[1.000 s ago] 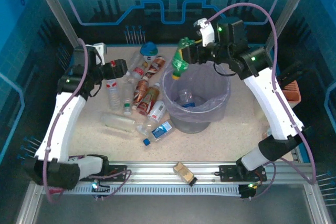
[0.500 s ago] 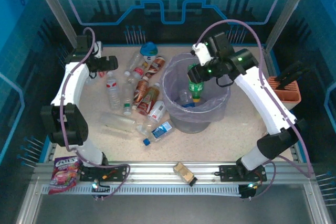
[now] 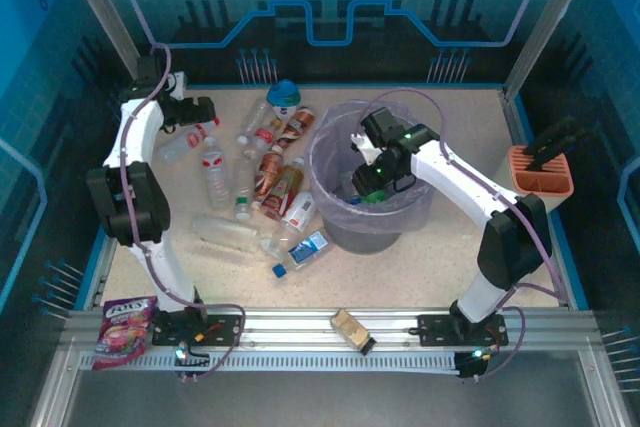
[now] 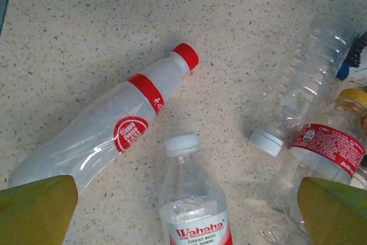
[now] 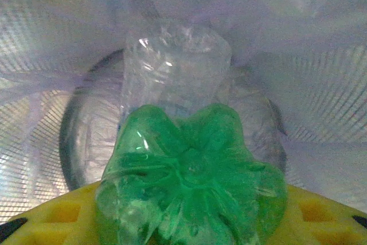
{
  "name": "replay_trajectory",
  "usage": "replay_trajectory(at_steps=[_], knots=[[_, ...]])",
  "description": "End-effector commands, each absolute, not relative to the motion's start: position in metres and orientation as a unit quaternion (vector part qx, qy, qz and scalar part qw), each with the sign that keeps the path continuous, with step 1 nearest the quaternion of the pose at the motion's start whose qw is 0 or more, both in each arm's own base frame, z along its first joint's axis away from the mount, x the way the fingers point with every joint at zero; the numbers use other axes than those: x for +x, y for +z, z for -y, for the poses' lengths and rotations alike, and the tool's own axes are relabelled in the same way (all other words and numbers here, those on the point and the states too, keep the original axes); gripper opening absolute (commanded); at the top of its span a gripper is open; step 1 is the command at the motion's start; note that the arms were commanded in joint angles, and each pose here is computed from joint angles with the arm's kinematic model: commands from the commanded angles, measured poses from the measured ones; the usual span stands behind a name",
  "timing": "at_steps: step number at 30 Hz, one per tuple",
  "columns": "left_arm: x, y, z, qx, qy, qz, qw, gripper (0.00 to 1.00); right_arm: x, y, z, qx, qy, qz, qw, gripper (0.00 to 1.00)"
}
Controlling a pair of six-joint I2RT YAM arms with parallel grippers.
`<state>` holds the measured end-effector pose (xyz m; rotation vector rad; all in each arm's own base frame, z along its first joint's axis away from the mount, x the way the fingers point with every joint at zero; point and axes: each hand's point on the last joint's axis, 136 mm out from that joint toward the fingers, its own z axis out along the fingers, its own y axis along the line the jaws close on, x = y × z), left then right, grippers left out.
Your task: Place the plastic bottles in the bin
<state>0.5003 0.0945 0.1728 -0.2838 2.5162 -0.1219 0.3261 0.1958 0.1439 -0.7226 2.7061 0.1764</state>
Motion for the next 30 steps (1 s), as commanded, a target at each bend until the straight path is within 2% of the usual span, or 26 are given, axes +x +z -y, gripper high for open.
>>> replay_trajectory(at_steps=[1,6,9,18,30], knots=[[0.499,0.167,-0.098,-0.088,-0.057,-0.955,0.279,0.99,0.338,0.148,-0.201,-0.236,0.08,-0.946,0.207,0.47],[0.501,0.153,-0.111,-0.091,-0.05,-0.959,0.265,0.99,0.332,0.168,-0.207,-0.245,0.114,-0.932,0.243,0.76],[0.503,0.144,-0.116,-0.089,-0.041,-0.961,0.259,0.99,0.325,0.19,-0.209,-0.246,0.134,-0.922,0.267,0.83],[0.489,0.11,-0.137,-0.113,-0.035,-0.97,0.213,0.99,0.296,0.262,-0.207,-0.256,0.188,-0.892,0.322,0.87],[0.47,0.079,-0.147,-0.115,-0.016,-0.98,0.163,0.99,0.288,0.325,-0.2,-0.232,0.231,-0.859,0.394,0.87]])
